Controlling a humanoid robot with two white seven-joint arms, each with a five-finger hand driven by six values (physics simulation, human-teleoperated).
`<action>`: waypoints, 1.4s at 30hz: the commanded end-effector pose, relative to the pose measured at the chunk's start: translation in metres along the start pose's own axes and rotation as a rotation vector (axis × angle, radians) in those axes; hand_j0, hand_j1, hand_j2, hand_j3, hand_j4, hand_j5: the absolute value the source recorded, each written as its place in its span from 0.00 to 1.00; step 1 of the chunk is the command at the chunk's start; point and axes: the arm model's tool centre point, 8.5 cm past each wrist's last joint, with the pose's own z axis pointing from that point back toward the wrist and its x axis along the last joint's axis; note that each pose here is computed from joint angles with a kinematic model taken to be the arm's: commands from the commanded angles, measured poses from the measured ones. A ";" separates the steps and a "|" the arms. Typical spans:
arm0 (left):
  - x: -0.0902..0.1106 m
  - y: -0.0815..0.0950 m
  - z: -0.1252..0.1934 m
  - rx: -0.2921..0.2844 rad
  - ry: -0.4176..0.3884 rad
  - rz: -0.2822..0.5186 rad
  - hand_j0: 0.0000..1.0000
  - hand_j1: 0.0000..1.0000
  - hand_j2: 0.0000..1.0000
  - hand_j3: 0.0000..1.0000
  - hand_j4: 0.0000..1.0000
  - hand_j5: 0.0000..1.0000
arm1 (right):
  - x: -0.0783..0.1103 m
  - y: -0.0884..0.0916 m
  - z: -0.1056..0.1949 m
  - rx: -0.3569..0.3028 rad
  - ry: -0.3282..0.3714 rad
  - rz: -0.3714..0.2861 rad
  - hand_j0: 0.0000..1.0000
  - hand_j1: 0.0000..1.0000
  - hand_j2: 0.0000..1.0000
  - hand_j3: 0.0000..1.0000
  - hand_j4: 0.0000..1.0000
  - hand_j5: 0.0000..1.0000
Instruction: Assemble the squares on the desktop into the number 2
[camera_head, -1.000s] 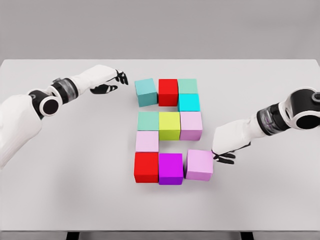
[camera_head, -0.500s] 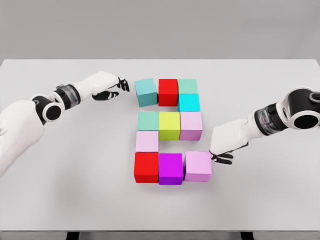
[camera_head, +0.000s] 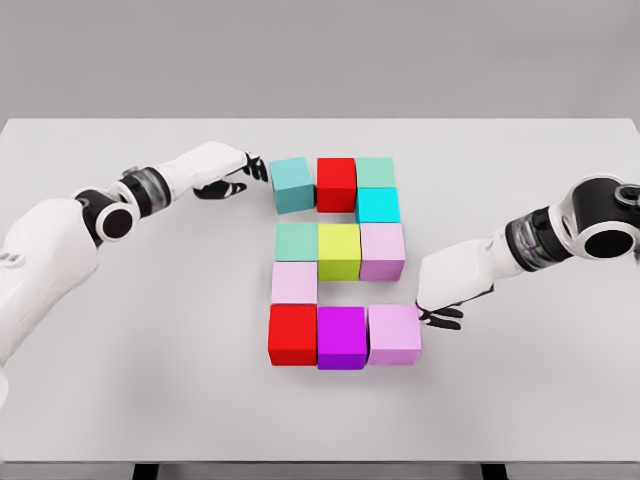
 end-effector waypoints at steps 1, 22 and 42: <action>-0.001 -0.001 0.000 0.001 0.006 0.008 0.56 0.56 0.56 0.56 0.56 0.56 | 0.000 -0.002 -0.001 -0.004 -0.003 -0.001 0.10 0.10 0.10 0.10 0.10 0.10; 0.005 -0.007 -0.012 -0.011 0.005 0.011 0.56 0.56 0.56 0.56 0.56 0.56 | -0.066 0.024 0.075 -0.035 0.267 -0.143 0.54 0.54 0.54 0.54 0.54 0.54; 0.010 -0.004 -0.019 -0.010 0.003 0.007 0.57 0.57 0.57 0.57 0.57 0.57 | -0.088 0.038 0.126 -0.224 0.416 -0.209 1.00 1.00 1.00 1.00 1.00 1.00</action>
